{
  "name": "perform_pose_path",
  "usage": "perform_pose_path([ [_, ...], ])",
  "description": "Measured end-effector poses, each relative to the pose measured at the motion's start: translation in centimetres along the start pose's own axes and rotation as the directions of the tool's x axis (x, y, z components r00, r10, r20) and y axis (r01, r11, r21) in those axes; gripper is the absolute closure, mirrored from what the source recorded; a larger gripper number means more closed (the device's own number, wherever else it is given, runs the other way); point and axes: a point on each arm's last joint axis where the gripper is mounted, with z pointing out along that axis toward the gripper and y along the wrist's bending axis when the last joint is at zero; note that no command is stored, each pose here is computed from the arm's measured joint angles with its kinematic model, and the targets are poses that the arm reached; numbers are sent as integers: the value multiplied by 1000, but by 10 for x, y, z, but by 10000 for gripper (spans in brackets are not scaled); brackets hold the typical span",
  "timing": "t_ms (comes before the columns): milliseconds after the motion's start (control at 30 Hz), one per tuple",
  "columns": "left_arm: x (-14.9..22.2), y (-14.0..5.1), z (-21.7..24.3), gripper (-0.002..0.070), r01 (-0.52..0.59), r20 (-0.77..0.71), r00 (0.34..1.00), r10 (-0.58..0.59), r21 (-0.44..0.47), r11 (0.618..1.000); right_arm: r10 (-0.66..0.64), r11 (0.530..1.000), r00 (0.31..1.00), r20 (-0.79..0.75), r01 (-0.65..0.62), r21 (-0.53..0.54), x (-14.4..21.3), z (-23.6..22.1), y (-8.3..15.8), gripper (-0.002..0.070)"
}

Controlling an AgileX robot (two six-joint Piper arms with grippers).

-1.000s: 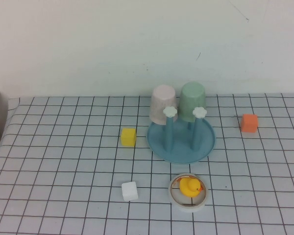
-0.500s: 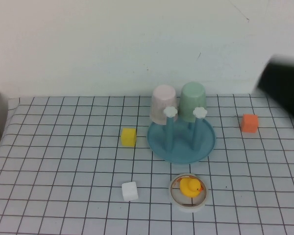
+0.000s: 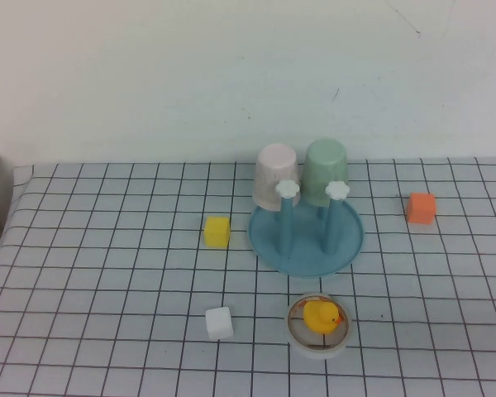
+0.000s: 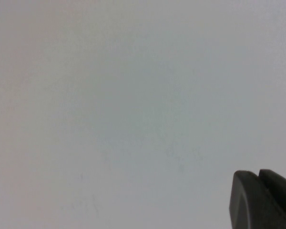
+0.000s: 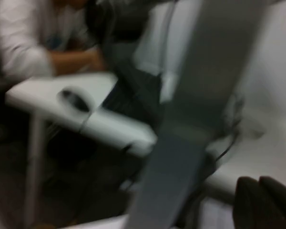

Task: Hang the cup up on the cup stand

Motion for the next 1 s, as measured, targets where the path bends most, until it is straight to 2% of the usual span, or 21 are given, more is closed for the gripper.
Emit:
perform_pose_path([
  [67,0,0,0,675,0,1,1000,0,1,1000,29,994,993,-116,-40,-97,5,-2,8,678],
  [167,0,0,0,675,0,1,1000,0,1,1000,49,983,933,-356,-108,-148,15,-11,11,678],
  [267,0,0,0,675,8,1,1000,-8,2,1000,123,981,794,-595,-188,-48,24,-26,6,678],
  [333,0,-1,0,675,35,3,999,-35,6,999,154,984,693,-704,-173,45,29,-37,0,678],
  [433,4,-5,0,675,81,5,997,-81,27,996,207,978,594,-778,-110,176,34,-54,-7,678],
  [500,9,-11,0,675,95,8,995,-96,54,994,242,966,551,-798,-60,251,35,-67,-10,678],
  [600,26,-24,-4,675,114,-4,993,-114,113,987,308,936,547,-778,-28,351,31,-84,-10,678],
  [733,59,-43,-16,675,114,-44,993,-108,184,976,367,896,602,-709,-25,443,22,-110,-3,678],
  [833,87,-54,-28,675,110,-90,992,-93,211,971,387,881,623,-680,-33,471,27,-123,7,678],
  [1000,132,-71,-48,675,96,-168,984,-55,247,964,411,875,599,-687,-48,481,55,-130,23,678],
])
